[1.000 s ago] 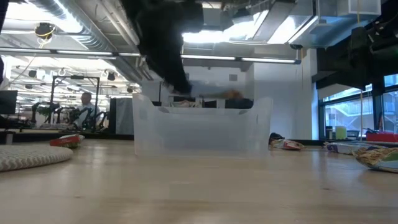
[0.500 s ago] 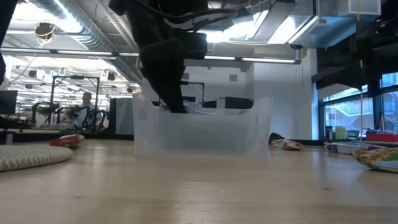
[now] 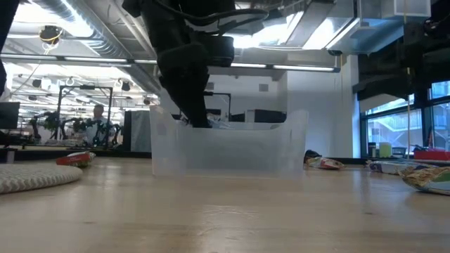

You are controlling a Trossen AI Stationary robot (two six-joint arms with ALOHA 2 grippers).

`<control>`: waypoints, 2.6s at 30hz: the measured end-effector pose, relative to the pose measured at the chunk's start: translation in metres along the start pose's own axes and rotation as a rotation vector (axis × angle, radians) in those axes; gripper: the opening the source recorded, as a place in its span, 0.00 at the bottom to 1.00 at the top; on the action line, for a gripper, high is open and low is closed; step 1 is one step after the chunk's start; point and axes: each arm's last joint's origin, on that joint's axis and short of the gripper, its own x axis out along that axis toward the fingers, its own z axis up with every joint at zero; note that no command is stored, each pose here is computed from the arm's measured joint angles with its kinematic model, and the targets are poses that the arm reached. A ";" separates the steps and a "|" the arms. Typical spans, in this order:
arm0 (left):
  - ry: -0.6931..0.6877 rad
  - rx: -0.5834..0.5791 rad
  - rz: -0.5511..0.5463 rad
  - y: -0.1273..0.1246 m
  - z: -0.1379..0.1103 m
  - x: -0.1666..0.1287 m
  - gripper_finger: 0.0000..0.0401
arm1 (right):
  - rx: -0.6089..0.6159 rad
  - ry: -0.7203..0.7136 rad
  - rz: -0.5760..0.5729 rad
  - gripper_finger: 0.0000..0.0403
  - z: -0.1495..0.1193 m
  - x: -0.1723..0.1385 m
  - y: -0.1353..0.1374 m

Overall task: Pick and place Granola Bars by type
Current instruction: Put the blue granola bar into the bottom transparent bin, then put the red granola bar into the top transparent bin

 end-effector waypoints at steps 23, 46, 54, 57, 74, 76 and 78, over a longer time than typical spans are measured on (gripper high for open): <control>0.071 0.057 -0.003 0.015 0.005 -0.034 0.51 | -0.061 -0.041 -0.112 0.59 0.001 0.000 -0.003; 0.181 0.205 0.039 0.064 -0.017 -0.109 0.51 | -0.051 -0.104 -0.277 0.59 0.003 -0.001 -0.008; 0.353 0.332 -0.047 0.076 -0.066 -0.078 0.52 | 0.042 -0.126 -0.292 0.59 0.003 -0.001 -0.009; 0.411 0.362 -0.049 0.084 -0.087 -0.066 0.52 | 0.067 -0.130 -0.291 0.59 0.002 -0.001 -0.009; 0.400 0.651 -0.140 0.090 -0.132 -0.020 0.53 | 0.157 -0.143 -0.285 0.59 0.002 -0.001 -0.009; 0.391 0.696 -0.157 0.090 -0.132 -0.020 0.53 | 0.156 -0.142 -0.285 0.59 0.001 -0.001 -0.009; 0.381 0.728 -0.193 0.089 -0.132 -0.020 0.53 | 0.156 -0.143 -0.285 0.59 0.001 -0.001 -0.009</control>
